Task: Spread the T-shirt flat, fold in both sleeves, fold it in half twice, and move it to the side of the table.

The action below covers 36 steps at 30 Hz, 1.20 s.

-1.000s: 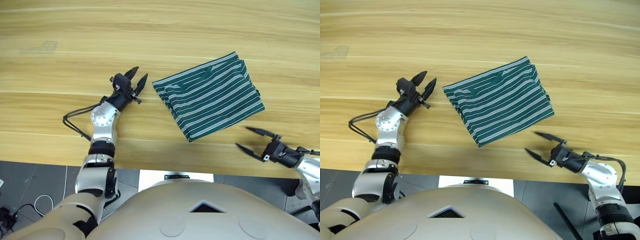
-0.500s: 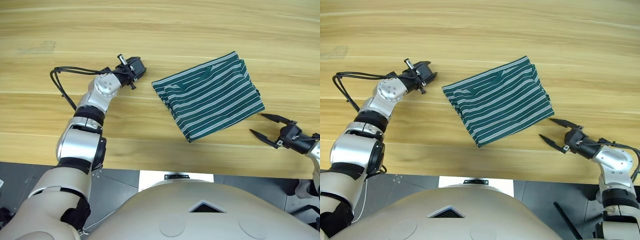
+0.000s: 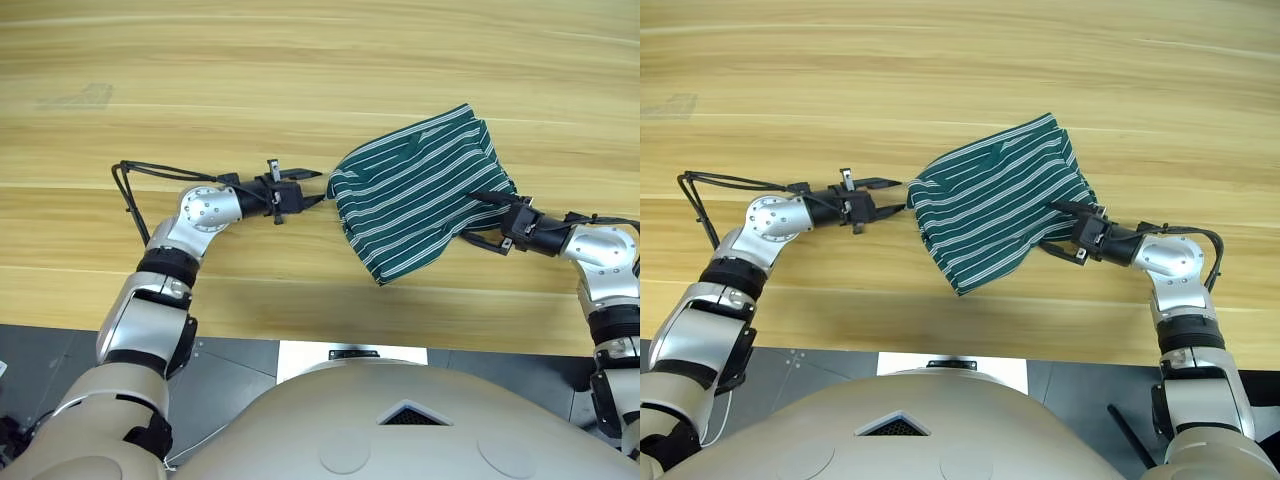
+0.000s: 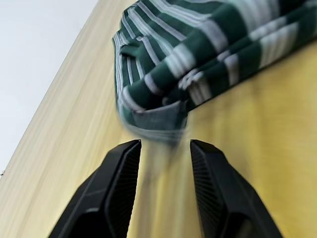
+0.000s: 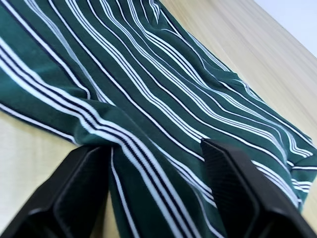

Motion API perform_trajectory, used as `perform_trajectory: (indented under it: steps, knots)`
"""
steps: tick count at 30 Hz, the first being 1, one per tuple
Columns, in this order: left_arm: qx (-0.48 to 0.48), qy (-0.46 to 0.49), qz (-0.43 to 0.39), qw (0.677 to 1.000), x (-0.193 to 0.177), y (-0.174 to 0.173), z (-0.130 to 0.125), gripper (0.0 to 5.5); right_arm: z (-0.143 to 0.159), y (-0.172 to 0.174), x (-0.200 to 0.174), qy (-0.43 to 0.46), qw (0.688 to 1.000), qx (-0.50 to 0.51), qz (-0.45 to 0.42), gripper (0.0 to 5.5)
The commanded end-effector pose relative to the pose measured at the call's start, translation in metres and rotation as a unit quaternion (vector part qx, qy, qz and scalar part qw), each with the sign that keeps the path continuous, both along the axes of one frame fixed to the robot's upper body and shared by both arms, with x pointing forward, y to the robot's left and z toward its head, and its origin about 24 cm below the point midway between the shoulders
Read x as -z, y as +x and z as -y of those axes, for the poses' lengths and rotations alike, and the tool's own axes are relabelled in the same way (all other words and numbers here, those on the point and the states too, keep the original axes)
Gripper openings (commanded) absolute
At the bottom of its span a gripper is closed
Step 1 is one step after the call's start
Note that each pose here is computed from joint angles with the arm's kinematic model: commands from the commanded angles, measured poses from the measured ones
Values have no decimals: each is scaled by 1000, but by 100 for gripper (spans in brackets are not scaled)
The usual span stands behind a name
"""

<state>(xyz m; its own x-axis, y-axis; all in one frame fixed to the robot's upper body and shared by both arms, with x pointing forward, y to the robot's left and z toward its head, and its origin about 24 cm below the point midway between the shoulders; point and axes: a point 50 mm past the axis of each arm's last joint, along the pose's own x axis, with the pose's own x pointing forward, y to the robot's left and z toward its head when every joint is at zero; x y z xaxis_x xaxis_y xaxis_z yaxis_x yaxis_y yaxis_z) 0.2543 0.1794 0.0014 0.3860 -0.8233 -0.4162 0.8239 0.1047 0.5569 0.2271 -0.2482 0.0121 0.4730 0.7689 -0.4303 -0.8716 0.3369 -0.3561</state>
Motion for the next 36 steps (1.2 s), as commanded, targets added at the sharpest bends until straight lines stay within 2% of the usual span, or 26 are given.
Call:
perform_trajectory:
  steps: [1, 6, 9, 11, 13, 15, 17, 22, 25, 28, 33, 36]
  knots:
    - [41, 76, -135, 987, 40, -64, -20, 185, -4, 13, -3, -8, 1000, -2, 3, 324]
    - [38, 54, -143, 988, 32, -90, -21, 185, 0, 28, -11, -35, 999, -3, 19, 324]
    - [5, -58, -114, 992, 1, -87, -14, 185, 0, 30, -17, -32, 999, -23, 19, 324]
    - [-15, -193, -89, 977, -35, -72, -4, 185, -3, 9, -10, -25, 997, -69, -9, 324]
    - [-40, -326, -71, 942, -64, -50, 5, 185, -9, -24, 4, -12, 992, -118, -50, 324]
    - [-66, -393, -77, 914, -73, -30, 12, 185, -14, -52, 17, 2, 987, -138, -80, 324]
    - [-86, -416, -85, 901, -73, -12, 20, 185, -12, -64, 23, 8, 988, -129, -88, 324]
    - [-91, -435, -96, 891, -80, 28, 66, 185, 1, -54, 15, 39, 996, -57, -51, 324]
    - [-85, -351, -129, 924, -66, 50, 98, 185, -7, -56, 21, 49, 995, -63, -52, 324]
    - [-100, -258, -184, 943, -40, 63, 116, 185, -22, -58, 23, 71, 994, -73, -44, 324]
    - [-38, -161, -256, 953, -5, 48, 138, 185, -37, -54, 26, 79, 993, -82, -38, 324]
    - [-49, -146, -290, 945, 13, 38, 141, 185, -40, -49, 22, 82, 993, -83, -27, 324]
